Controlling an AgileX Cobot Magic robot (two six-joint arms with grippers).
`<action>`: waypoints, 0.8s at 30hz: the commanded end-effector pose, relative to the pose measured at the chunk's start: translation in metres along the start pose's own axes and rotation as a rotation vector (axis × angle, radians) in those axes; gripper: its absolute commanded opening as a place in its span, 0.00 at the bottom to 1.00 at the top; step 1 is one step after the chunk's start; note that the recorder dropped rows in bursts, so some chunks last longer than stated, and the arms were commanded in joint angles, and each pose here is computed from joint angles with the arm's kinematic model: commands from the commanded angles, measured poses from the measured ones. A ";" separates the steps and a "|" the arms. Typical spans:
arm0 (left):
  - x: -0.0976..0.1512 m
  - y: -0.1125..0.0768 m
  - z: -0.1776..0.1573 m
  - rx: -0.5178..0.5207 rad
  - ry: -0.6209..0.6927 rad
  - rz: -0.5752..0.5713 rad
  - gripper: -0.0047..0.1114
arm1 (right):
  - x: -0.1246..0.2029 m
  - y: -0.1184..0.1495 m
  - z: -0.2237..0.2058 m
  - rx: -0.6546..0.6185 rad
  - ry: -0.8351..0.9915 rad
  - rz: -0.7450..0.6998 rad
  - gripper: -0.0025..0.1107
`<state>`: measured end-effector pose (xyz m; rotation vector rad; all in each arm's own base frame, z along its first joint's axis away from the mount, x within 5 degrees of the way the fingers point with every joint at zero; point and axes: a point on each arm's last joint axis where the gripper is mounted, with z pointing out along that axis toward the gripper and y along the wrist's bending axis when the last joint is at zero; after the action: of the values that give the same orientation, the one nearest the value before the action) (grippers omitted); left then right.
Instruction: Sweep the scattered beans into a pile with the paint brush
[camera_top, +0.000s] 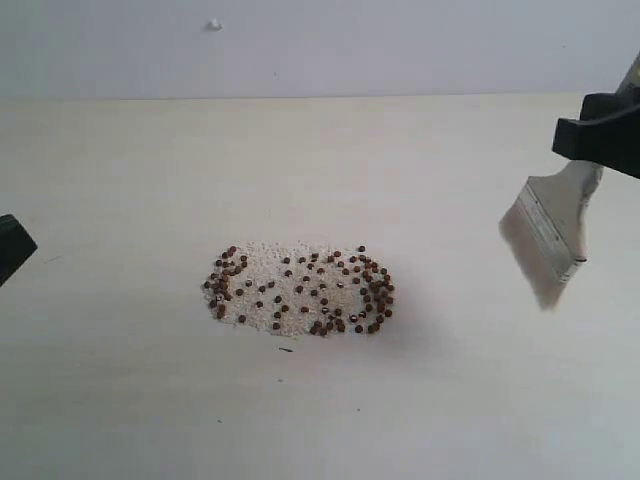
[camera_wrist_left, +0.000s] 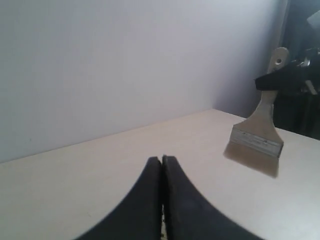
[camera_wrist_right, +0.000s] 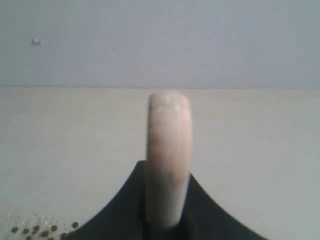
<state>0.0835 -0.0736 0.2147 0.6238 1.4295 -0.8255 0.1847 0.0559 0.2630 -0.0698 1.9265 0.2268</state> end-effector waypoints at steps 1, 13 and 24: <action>-0.001 -0.008 -0.005 0.017 0.001 0.001 0.04 | -0.003 0.003 -0.027 -0.082 -0.062 0.008 0.02; -0.007 -0.027 -0.020 0.016 -0.051 -0.040 0.04 | 0.032 -0.009 -0.043 -0.053 -0.053 0.035 0.02; -0.002 0.024 -0.053 -0.739 -0.078 -0.145 0.04 | 0.033 -0.010 -0.042 -0.043 -0.052 0.047 0.02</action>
<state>0.0665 -0.0373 0.2203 0.1625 1.4901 -0.5232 0.1350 0.0419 0.2446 -0.0577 1.8830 0.3158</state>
